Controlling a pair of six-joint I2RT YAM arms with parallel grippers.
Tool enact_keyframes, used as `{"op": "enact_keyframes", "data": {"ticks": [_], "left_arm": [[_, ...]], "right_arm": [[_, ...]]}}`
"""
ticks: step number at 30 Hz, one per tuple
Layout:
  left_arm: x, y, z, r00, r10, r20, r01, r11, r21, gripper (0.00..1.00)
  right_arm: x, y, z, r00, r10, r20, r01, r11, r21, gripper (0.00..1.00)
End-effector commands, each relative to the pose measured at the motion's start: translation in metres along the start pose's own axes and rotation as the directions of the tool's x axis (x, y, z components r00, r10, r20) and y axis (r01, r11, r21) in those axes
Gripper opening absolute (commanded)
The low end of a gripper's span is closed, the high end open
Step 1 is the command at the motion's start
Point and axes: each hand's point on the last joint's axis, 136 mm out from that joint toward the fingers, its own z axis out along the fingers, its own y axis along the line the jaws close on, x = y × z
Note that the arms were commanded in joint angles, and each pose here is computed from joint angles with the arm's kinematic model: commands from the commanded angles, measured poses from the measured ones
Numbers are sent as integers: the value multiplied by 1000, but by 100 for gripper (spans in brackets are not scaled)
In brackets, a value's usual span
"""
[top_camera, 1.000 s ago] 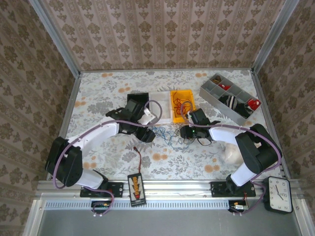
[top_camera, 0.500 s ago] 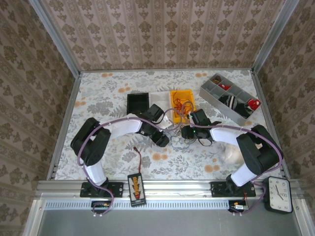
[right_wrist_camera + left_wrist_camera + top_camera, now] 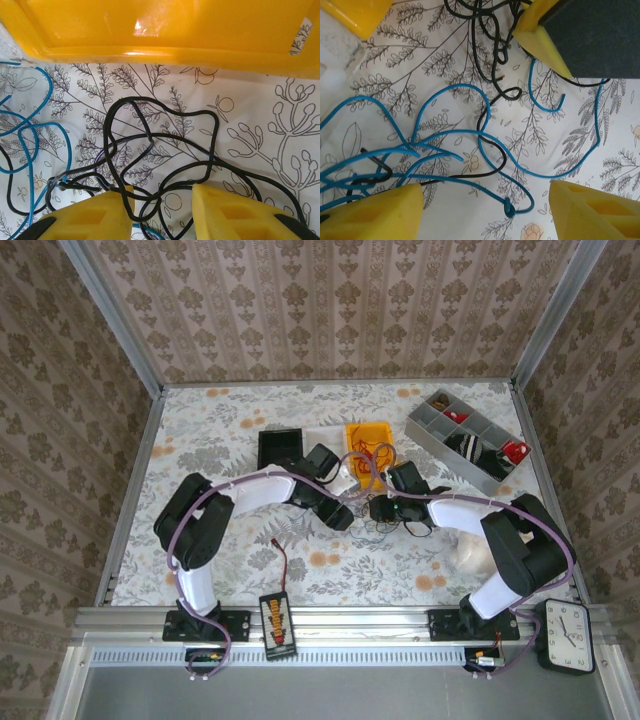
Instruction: Untangle the cables
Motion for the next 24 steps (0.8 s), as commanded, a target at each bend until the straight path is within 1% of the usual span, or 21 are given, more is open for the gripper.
{"op": "enact_keyframes", "data": {"ticks": [1, 2, 6, 12, 14, 15, 16, 18, 20, 22, 24], "left_arm": [[-10, -5, 4, 1000, 0, -3, 0, 1000, 29, 65], [-10, -4, 6, 1000, -8, -15, 8, 1000, 27, 63], [-8, -3, 11, 998, -31, -52, 32, 999, 34, 47], [-12, -4, 12, 998, -43, -36, 44, 998, 41, 21], [-11, -3, 11, 998, -48, -41, 50, 998, 32, 11], [-10, -2, 9, 998, -51, -42, 52, 998, 24, 4], [-10, -1, 6, 998, -54, -40, 55, 998, 13, 0], [-10, -1, -6, 998, -59, -23, 59, 998, -18, 0], [-14, -3, -28, 998, -48, 27, 50, 997, -55, 0], [-23, -5, -62, 994, -26, 110, 37, 994, -102, 0], [-33, -4, -101, 978, -30, 208, 57, 991, -125, 0]], "right_arm": [[15, -16, -2, 999, 16, -39, -14, 998, 60, 37], [15, -17, -1, 999, 17, -38, -15, 998, 63, 37], [14, -18, -3, 999, 24, -27, -22, 998, 64, 37], [14, -20, -2, 999, 34, -19, -32, 997, 63, 36], [13, -21, -3, 999, 39, -12, -39, 997, 67, 36], [13, -22, -3, 999, 45, -6, -44, 997, 68, 36], [13, -23, -3, 999, 51, 0, -51, 996, 67, 36], [13, -24, -3, 998, 60, 10, -61, 996, 65, 36], [15, -26, -1, 997, 73, 14, -74, 995, 72, 36], [18, -34, 1, 996, 87, 19, -88, 991, 105, 36], [20, -43, 1, 994, 107, 22, -109, 985, 132, 36]]}}
